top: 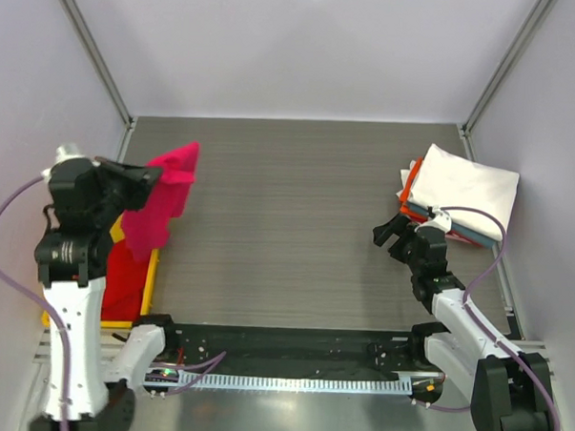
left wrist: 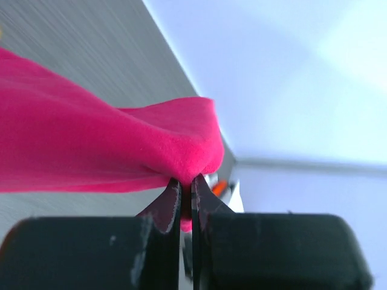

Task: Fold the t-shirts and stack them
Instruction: Move the tshirt to the center of the board

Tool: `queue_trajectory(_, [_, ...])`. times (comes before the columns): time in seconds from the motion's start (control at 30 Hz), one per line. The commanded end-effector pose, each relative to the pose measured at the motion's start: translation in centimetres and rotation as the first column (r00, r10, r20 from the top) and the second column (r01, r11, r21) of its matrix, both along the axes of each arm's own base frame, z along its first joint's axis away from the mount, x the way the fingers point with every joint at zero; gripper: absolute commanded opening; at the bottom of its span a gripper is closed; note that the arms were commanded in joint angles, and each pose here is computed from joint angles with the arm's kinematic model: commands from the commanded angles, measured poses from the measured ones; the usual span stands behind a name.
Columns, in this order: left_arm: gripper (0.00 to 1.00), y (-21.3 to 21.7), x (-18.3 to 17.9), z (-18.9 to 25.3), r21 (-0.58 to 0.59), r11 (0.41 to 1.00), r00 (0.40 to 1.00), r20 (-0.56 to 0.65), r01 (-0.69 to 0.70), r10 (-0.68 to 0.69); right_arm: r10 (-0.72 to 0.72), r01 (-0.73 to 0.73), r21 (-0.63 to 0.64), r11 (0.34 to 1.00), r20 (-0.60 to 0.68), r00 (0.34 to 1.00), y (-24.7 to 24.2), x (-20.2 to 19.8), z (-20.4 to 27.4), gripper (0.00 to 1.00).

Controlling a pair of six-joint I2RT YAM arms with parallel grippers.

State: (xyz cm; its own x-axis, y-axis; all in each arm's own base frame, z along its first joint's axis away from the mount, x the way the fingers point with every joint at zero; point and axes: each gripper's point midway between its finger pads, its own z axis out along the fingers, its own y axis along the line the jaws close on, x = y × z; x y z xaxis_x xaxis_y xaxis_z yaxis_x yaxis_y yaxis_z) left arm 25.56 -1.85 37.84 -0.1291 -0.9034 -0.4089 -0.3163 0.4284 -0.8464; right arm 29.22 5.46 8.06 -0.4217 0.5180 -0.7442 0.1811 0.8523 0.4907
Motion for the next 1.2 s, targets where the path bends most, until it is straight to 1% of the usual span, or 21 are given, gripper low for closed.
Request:
queue_trajectory(0.0, [0.00,-6.5,2.7,5.5,-0.067,0.980,0.972,0.153,0.189,-0.177,0.012,-0.013,0.007,1.000,0.059,0.998,0.4,1.0,1.7,0.97])
queue_trajectory(0.07, [0.00,-9.3,4.0,6.9,-0.069,0.965,0.955,0.174,0.253,-0.239,0.012,-0.013,0.007,1.000,0.059,0.998,0.4,1.0,1.7,0.97])
queue_trajectory(0.17, [0.00,-16.6,5.6,9.5,-0.057,0.909,0.896,0.207,0.412,-0.393,0.007,-0.008,0.007,1.000,0.056,0.998,0.3,1.0,1.6,0.97])
queue_trajectory(0.2, [0.00,-19.8,4.4,12.3,-0.050,0.877,0.853,0.264,0.477,-0.450,0.009,-0.009,0.004,1.000,0.056,0.998,0.3,1.0,1.6,0.97])
queue_trajectory(0.27, [0.00,-25.1,5.8,12.5,-0.018,0.838,0.813,0.257,0.545,-0.523,0.008,-0.008,0.003,1.000,0.057,0.998,0.3,1.0,1.6,0.97])
queue_trajectory(0.3, [0.00,-27.3,3.6,17.0,-0.017,0.785,0.738,0.352,0.620,-0.575,0.004,-0.004,0.003,1.000,0.057,0.998,0.2,1.0,1.6,0.97])
queue_trajectory(0.33, [0.00,-30.3,4.9,16.1,-0.012,0.757,0.719,0.326,0.653,-0.614,0.005,-0.005,0.002,1.000,0.058,0.998,0.2,1.0,1.7,0.97])
queue_trajectory(0.4, [0.00,-30.7,3.5,20.6,-0.031,0.724,0.667,0.417,0.689,-0.617,0.002,-0.002,0.001,1.000,0.057,0.998,0.1,0.9,1.6,0.97])
queue_trajectory(0.47, [0.00,-29.9,3.9,21.5,-0.062,0.734,0.680,0.436,0.676,-0.590,0.002,-0.002,0.001,1.000,0.057,0.998,0.1,0.9,1.6,0.97])
queue_trajectory(0.53, [0.00,-28.0,6.1,19.4,-0.126,0.763,0.736,0.401,0.634,-0.545,-0.002,0.001,0.002,1.000,0.060,0.998,0.1,0.9,1.7,0.97])
queue_trajectory(0.57, [0.00,-25.4,4.6,20.4,-0.143,0.775,0.743,0.434,0.615,-0.509,-0.002,0.001,0.002,1.000,0.058,0.998,0.1,0.9,1.7,0.97])
queue_trajectory(0.6, [0.00,-24.6,7.0,14.8,-0.161,0.812,0.805,0.334,0.561,-0.490,0.001,-0.001,-0.001,1.000,0.057,0.998,0.1,0.8,1.6,0.97])
queue_trajectory(0.67, [0.04,-21.4,7.3,10.3,-0.186,0.875,0.881,0.260,0.446,-0.394,-0.005,0.005,-0.002,1.000,0.060,0.998,0.0,0.8,1.7,0.97])
queue_trajectory(0.7, [0.25,-19.3,6.6,4.8,-0.174,0.910,0.922,0.167,0.376,-0.349,-0.010,0.010,-0.002,1.000,0.064,0.998,-0.1,0.8,1.8,0.97])
queue_trajectory(0.73, [0.45,-17.5,6.1,2.4,-0.157,0.938,0.948,0.130,0.310,-0.292,-0.014,0.014,-0.004,1.000,0.064,0.998,-0.2,0.7,1.9,0.97])
queue_trajectory(0.77, [0.68,-16.6,5.4,-4.0,-0.113,0.955,0.961,0.008,0.275,-0.276,-0.017,0.018,-0.006,1.000,0.070,0.997,-0.3,0.7,2.1,0.97])
queue_trajectory(0.8, [0.99,-15.1,3.4,-4.9,-0.102,0.958,0.963,0.005,0.268,-0.269,-0.023,0.024,-0.010,1.000,0.074,0.997,-0.4,0.6,2.1,0.97])
queue_trajectory(0.97, [1.00,-12.4,-1.2,-17.5,0.023,0.954,0.934,-0.214,0.298,-0.287,-0.013,0.013,0.000,1.000,0.138,0.990,-0.3,0.1,3.4,0.97])
queue_trajectory(1.03, [1.00,-12.0,-2.0,-18.6,0.068,0.940,0.922,-0.231,0.336,-0.312,0.004,-0.005,0.003,1.000,0.156,0.988,-0.1,-0.1,3.5,0.96])
queue_trajectory(1.13, [1.00,-12.0,-2.1,-19.5,0.161,0.899,0.897,-0.259,0.406,-0.359,0.041,-0.044,0.011,0.999,0.190,0.981,0.6,-0.1,4.0,0.86])
queue_trajectory(1.17, [1.00,-12.2,-2.0,-19.0,0.180,0.886,0.890,-0.257,0.427,-0.377,0.087,-0.092,0.019,0.996,0.195,0.977,1.4,-0.2,4.1,0.79])
